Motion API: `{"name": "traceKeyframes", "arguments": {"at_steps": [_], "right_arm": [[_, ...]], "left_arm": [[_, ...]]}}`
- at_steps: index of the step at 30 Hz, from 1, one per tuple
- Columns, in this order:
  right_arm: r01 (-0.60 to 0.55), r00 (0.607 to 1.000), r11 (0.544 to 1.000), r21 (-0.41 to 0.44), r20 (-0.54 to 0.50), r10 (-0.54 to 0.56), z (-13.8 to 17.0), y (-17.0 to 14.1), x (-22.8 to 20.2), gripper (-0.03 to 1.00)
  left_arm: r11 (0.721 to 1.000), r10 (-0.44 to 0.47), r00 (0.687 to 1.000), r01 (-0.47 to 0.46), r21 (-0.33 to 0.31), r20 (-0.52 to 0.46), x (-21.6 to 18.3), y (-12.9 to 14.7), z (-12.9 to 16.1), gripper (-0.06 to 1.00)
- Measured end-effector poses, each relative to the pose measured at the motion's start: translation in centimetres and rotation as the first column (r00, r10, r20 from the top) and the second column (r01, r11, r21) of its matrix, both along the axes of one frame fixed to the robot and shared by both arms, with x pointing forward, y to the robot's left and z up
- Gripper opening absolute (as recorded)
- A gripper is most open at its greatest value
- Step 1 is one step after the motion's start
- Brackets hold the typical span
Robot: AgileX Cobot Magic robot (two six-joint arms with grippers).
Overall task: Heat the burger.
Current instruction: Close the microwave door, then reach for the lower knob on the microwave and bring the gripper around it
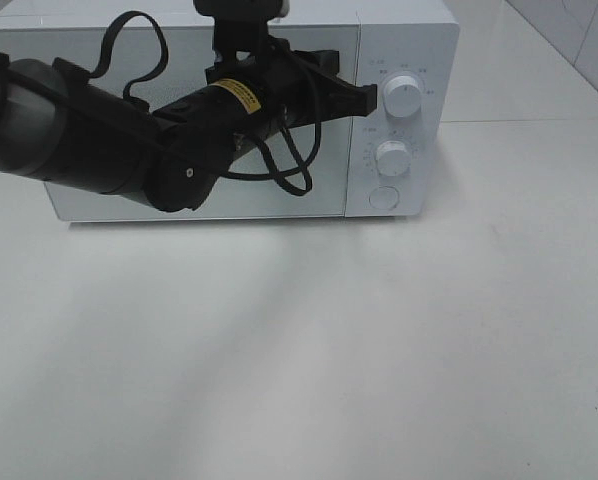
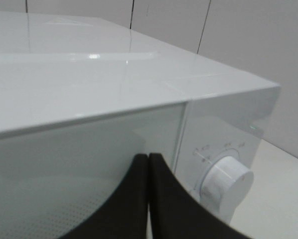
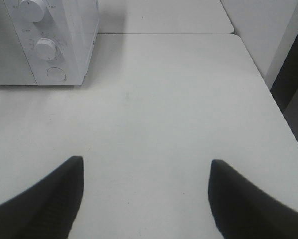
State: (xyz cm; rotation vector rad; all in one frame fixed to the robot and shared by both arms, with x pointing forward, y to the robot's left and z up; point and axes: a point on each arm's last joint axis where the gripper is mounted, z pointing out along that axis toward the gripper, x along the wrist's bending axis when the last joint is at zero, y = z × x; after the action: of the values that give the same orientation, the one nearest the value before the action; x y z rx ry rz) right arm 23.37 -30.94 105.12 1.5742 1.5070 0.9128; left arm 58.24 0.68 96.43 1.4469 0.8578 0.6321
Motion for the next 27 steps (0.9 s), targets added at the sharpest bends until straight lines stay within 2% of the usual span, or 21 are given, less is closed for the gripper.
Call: {"name": "traceKeyframes", "arguments": {"at_steps": [13, 16, 18, 19, 21, 22, 23, 25, 27], "right_arm": [[0.001, 1.000, 1.000, -0.001, 0.000, -0.001, 0.0, 0.0, 0.0, 0.67], [0.001, 1.000, 1.000, -0.001, 0.000, -0.001, 0.0, 0.0, 0.0, 0.67], [0.001, 1.000, 1.000, -0.001, 0.000, -0.001, 0.0, 0.0, 0.0, 0.67], [0.001, 1.000, 1.000, -0.001, 0.000, -0.001, 0.0, 0.0, 0.0, 0.67], [0.001, 1.000, 1.000, -0.001, 0.000, -0.001, 0.0, 0.0, 0.0, 0.67], [0.001, 1.000, 1.000, -0.001, 0.000, -0.001, 0.0, 0.0, 0.0, 0.67], [0.001, 1.000, 1.000, -0.001, 0.000, -0.001, 0.0, 0.0, 0.0, 0.67], [0.001, 1.000, 1.000, -0.001, 0.000, -0.001, 0.0, 0.0, 0.0, 0.67], [0.001, 1.000, 1.000, -0.001, 0.000, -0.001, 0.0, 0.0, 0.0, 0.67]], "left_arm": [[0.999, -0.017, 0.999, 0.019, 0.034, -0.043, -0.1, -0.3, 0.1, 0.00], [0.997, -0.026, 0.996, 0.032, 0.070, -0.091, -0.2, -0.1, 0.5, 0.00], [0.993, -0.026, 0.987, 0.044, 0.108, -0.162, -0.4, 0.3, 1.2, 0.00], [0.993, -0.026, 0.987, 0.044, 0.108, -0.162, -0.4, 0.3, 1.2, 0.00], [0.984, -0.031, 0.965, 0.076, 0.164, -0.260, -1.2, 0.7, 1.8, 0.00], [0.984, -0.031, 0.965, 0.076, 0.164, -0.260, -1.2, 0.7, 1.8, 0.00], [0.973, -0.033, 0.942, 0.107, 0.206, -0.334, -1.9, 1.0, 2.2, 0.00], [0.968, -0.032, 0.932, 0.120, 0.221, -0.362, -2.2, 1.2, 2.4, 0.00], [0.939, -0.022, 0.872, 0.186, 0.290, -0.490, -3.7, 2.1, 3.4, 0.00]]}}
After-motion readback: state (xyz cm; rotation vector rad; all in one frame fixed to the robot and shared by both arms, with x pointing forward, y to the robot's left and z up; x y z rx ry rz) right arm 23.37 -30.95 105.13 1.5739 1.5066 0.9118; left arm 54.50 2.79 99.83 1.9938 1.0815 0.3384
